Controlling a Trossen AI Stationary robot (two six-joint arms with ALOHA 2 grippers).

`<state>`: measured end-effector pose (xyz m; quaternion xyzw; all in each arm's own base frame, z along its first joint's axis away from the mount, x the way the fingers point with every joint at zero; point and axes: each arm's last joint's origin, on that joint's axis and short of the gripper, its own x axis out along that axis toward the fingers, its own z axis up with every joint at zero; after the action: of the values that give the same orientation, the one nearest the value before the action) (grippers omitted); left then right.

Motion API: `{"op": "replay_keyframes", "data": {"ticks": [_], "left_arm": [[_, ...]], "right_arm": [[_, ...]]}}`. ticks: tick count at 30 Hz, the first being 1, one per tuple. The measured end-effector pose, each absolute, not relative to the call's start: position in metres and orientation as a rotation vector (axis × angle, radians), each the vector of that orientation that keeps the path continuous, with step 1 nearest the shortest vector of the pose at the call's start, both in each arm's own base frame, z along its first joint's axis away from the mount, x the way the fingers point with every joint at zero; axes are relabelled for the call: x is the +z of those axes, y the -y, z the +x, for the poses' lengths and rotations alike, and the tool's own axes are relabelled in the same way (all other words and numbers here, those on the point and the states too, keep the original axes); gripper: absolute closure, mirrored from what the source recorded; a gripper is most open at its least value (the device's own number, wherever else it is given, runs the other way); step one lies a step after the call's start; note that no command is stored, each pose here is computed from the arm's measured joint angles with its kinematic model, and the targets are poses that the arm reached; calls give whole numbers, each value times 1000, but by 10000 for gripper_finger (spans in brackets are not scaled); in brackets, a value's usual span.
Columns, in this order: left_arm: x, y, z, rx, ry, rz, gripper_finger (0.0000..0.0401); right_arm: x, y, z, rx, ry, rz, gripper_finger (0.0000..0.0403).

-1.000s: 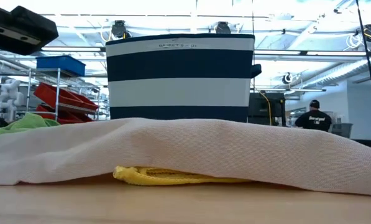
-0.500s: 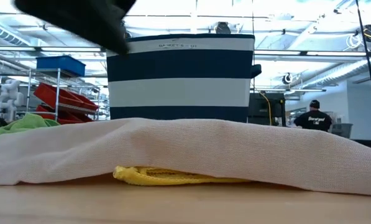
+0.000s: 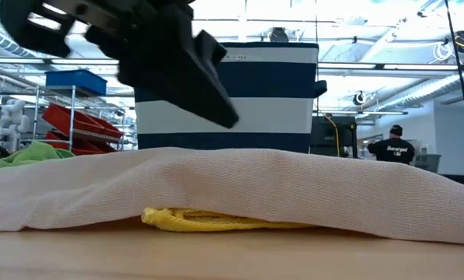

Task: Fold towel
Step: Fold the brown towel

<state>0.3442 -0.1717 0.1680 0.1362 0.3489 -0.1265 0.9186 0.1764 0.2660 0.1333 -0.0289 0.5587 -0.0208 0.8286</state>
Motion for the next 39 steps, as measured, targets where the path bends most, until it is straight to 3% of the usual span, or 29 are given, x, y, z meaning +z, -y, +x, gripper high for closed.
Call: {"op": "replay_keyframes", "data": {"ticks": [5, 11, 16, 22, 30, 39], "left_arm": [[162, 169, 352, -265, -685, 297, 377], [153, 162, 359, -305, -694, 266, 377], [141, 160, 365, -328, -702, 251, 377], [117, 160, 368, -343, -747, 254, 377], [116, 160, 369, -325, -739, 261, 377], [116, 160, 369, -327, -735, 275, 377]], "right_arm": [[131, -263, 175, -79, -1199, -48, 255], [121, -257, 170, -105, -1226, -7, 233], [118, -252, 168, -132, -1236, 13, 272], [118, -253, 170, -95, -1242, -22, 390], [137, -263, 181, -98, -1126, -119, 400], [171, -258, 205, -143, -1026, -400, 402]]}}
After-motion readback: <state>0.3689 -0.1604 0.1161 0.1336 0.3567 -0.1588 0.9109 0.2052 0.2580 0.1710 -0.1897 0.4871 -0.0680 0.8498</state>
